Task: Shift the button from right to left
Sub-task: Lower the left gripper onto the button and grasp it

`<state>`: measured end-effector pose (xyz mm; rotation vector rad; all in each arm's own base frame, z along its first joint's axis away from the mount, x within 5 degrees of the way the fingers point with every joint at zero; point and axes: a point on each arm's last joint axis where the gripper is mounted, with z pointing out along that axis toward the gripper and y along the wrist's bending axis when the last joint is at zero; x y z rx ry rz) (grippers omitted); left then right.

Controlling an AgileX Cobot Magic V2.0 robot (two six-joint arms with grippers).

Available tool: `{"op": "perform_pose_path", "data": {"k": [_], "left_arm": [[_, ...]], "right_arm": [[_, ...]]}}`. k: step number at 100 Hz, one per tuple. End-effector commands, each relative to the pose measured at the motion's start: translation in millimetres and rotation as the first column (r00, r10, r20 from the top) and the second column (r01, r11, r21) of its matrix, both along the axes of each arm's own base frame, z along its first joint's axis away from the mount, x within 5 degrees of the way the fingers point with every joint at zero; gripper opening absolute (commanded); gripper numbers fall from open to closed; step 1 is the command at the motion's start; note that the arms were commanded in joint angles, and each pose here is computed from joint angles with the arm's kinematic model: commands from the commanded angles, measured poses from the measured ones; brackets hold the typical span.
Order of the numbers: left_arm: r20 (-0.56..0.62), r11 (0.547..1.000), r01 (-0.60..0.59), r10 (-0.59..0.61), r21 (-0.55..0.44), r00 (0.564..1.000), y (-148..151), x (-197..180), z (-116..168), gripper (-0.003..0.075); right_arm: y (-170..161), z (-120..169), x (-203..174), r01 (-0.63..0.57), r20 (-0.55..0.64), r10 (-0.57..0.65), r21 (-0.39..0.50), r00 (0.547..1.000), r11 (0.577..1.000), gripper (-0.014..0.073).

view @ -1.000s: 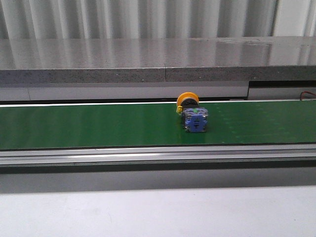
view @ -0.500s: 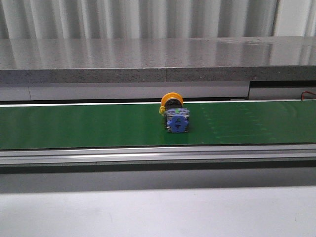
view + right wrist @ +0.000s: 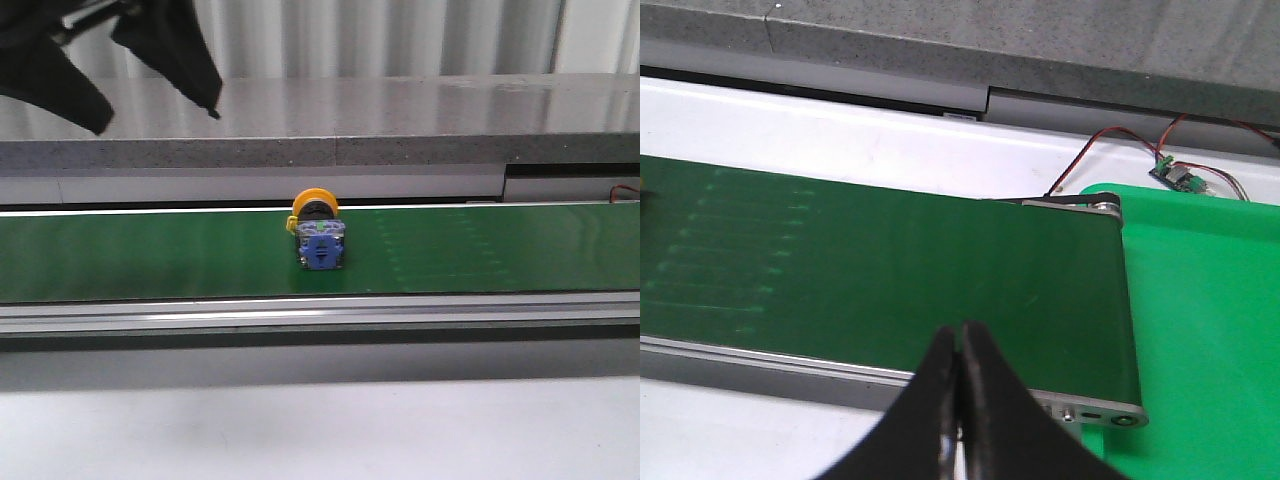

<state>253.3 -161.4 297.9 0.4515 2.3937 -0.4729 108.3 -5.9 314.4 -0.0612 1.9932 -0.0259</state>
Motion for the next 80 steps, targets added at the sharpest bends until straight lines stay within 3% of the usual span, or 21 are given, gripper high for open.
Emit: {"op": "perform_pose_path", "data": {"k": [1, 38, 80], "left_arm": [[0.074, 0.998, 0.002, 0.002, -0.058, 0.997, -14, 11, 14, 0.0629], [0.053, 0.998, 0.059, -0.058, -0.018, 0.997, -51, 35, -5, 0.0629], [-0.053, 0.995, 0.073, -0.07, 0.073, 0.996, -59, 49, -50, 0.0629]], "right_arm": [[-1, 13, 1, 0.018, 0.078, -0.019, 0.003, 0.997, 1.0, -0.0067], [-1, 13, 1, 0.018, 0.078, -0.019, 0.003, 0.997, 1.0, -0.0067], [-1, 13, 1, 0.018, 0.078, -0.019, 0.003, 0.997, 1.0, -0.0067]]}}
